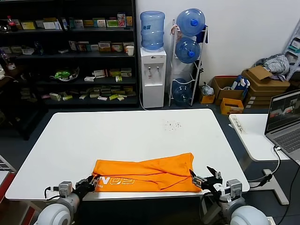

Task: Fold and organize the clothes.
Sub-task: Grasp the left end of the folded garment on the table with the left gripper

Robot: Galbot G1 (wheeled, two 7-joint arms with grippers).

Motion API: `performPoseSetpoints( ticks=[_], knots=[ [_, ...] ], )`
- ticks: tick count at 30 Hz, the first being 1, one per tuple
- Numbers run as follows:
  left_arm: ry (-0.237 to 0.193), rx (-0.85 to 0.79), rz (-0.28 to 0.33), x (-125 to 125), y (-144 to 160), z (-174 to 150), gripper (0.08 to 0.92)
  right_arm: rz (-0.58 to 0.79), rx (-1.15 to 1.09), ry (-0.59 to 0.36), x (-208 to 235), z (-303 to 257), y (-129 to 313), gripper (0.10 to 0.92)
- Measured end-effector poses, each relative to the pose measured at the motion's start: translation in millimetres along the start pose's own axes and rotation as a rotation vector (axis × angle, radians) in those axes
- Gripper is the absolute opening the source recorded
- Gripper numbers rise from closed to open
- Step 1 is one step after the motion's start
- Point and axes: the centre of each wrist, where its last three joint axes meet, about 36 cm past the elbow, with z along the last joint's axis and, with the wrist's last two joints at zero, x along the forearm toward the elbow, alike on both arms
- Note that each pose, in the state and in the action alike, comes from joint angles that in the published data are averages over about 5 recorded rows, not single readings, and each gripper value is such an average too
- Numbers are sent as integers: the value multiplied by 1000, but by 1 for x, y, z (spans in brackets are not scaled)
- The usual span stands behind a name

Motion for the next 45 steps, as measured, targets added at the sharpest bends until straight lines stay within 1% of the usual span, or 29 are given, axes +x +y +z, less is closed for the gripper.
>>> performPoseSetpoints(
  ticks=[5, 8, 21, 24, 43, 45],
  knots=[
    [-4, 0, -2, 0, -1, 0, 149, -1, 0, 2, -1, 1, 1, 823],
    [-3, 2, -3, 1, -1, 0, 106, 0, 1, 3, -1, 1, 1, 823],
    [-15, -5, -19, 5, 7, -7, 112, 0, 5, 5, -1, 2, 2, 823],
    [-12, -6, -13, 7, 7, -8, 168, 0, 5, 5, -1, 2, 2, 823],
    [-25, 5, 24, 15, 0, -18, 721, 0, 2, 9, -2, 5, 4, 823],
    [-27, 9, 28, 16, -1, -19, 768, 1, 3, 9, -2, 5, 4, 823]
  ],
)
